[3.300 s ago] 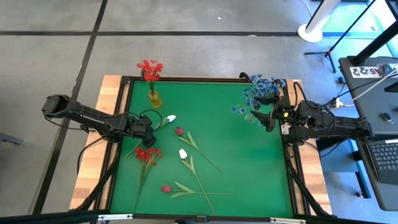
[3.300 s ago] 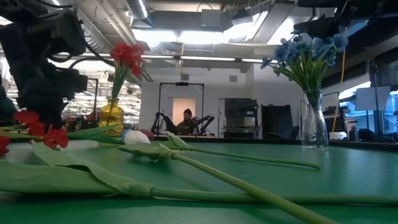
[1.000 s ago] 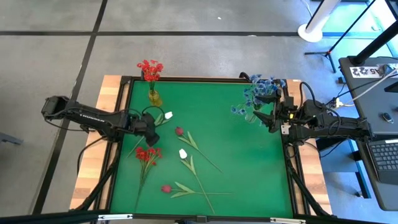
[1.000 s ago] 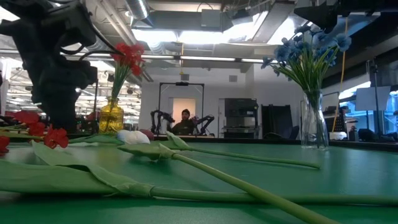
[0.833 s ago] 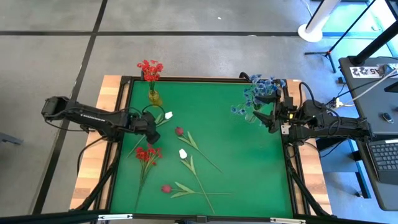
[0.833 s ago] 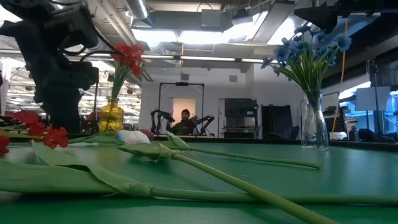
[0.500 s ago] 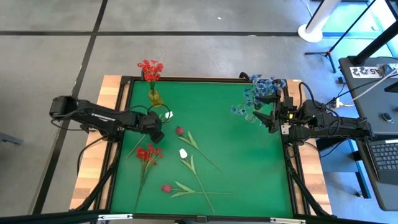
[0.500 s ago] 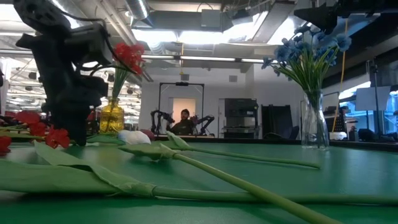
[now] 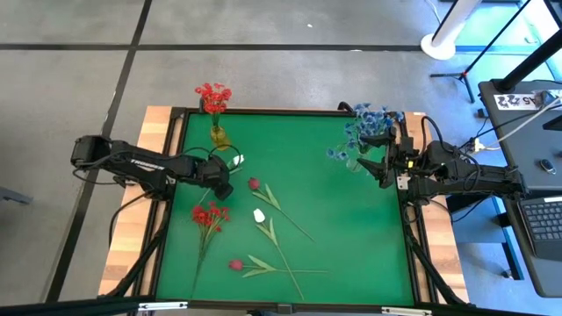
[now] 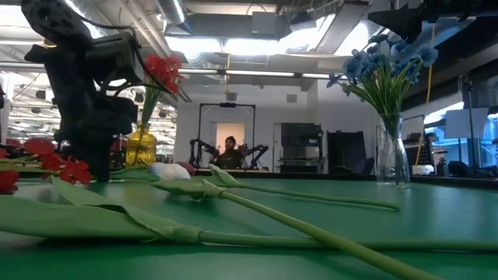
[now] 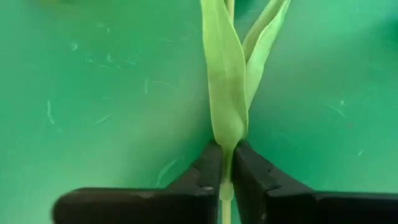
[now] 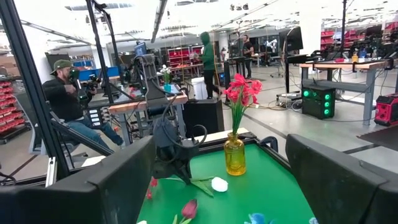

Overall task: Sort flowers into vase by color
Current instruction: Put the top white flower into the transparent vase

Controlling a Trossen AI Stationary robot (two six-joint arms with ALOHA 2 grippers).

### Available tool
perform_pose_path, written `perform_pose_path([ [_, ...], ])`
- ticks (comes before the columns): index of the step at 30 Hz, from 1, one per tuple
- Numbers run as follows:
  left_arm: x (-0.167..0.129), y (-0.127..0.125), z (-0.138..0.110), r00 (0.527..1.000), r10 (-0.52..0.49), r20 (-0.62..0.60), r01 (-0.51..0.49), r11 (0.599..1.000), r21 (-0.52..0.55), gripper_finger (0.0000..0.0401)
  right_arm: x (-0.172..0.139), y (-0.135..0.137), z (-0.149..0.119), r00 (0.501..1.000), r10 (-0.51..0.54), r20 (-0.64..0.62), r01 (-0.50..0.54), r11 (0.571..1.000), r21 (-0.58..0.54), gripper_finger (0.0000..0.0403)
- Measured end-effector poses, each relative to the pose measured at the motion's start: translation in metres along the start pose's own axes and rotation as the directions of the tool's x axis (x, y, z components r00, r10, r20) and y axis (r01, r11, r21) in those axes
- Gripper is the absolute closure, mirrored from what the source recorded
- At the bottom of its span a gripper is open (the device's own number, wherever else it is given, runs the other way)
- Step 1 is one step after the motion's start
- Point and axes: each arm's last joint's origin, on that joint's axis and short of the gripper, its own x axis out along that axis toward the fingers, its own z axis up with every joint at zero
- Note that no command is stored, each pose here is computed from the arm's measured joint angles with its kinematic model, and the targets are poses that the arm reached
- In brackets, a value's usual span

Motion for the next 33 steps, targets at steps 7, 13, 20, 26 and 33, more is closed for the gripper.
perform_pose_path([
  [7,-0.016,-0.008,0.016,0.997,-0.036,0.067,0.038,0.999,-0.020,0.0392,0.000,0.000,0.001,1.000,0.003,0.012,-0.003,1.000,0.013,0.0045],
  [13,-0.051,-0.025,0.048,0.972,-0.124,0.199,0.120,0.992,0.035,0.0396,-0.003,0.006,0.017,0.980,0.159,0.118,-0.163,0.986,0.025,0.0045],
  [20,-0.105,-0.045,0.080,0.906,-0.201,0.373,0.156,0.977,0.149,0.0397,-0.007,0.011,0.039,0.946,0.275,0.171,-0.275,0.961,-0.025,0.0045],
  [26,-0.144,-0.055,0.100,0.827,-0.228,0.514,0.133,0.967,0.215,0.0398,-0.003,0.011,0.038,0.947,0.282,0.151,-0.281,0.959,-0.026,0.0045],
  [33,-0.187,-0.073,0.125,0.545,-0.414,0.729,0.236,0.910,0.340,0.0398,0.019,0.013,0.033,0.954,0.266,0.140,-0.265,0.964,-0.022,0.0045],
])
